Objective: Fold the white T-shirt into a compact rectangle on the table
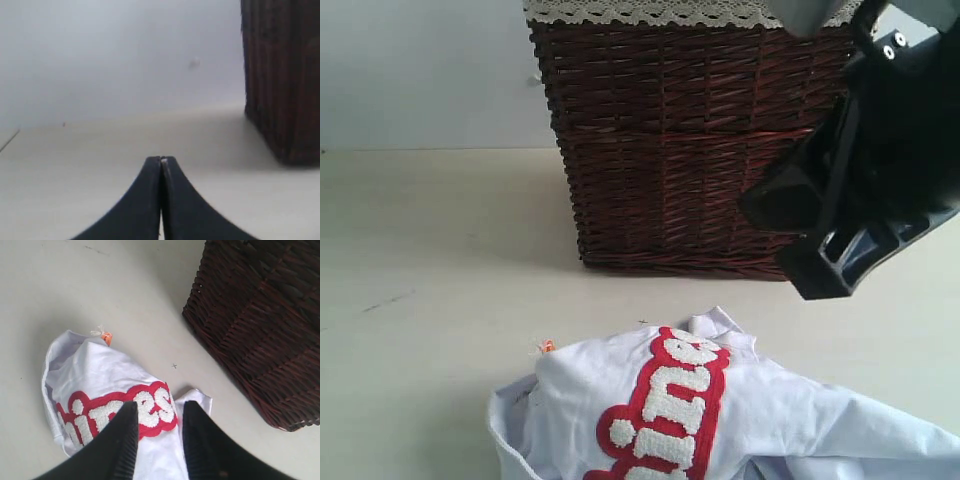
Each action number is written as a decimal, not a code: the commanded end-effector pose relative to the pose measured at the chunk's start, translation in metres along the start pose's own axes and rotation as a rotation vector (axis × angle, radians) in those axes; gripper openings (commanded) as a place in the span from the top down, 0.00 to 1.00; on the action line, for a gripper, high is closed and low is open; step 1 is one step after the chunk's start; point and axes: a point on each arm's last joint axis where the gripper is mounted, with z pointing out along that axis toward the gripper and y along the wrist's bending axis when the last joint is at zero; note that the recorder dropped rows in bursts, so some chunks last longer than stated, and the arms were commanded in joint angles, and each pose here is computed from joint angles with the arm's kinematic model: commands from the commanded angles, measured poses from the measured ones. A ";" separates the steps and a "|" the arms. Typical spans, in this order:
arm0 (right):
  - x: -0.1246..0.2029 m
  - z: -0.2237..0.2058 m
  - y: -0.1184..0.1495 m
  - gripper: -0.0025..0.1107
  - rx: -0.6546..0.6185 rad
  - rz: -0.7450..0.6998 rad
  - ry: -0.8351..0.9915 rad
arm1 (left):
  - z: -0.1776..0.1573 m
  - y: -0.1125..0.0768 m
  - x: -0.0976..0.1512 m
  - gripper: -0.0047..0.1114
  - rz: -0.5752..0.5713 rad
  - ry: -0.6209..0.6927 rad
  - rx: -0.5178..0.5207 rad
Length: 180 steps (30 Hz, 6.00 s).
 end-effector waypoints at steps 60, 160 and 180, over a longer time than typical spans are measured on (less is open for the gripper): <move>0.000 -0.001 0.001 0.71 -0.013 0.011 -0.011 | 0.169 -0.134 0.075 0.96 -0.384 0.712 1.032; -0.029 -0.022 -0.038 0.98 0.407 -0.234 -0.064 | 0.171 -0.043 -0.122 0.73 -0.294 0.386 0.574; -0.033 -0.013 -0.034 0.98 0.363 -0.209 -0.080 | 0.075 -0.225 -0.004 0.50 0.286 0.727 1.338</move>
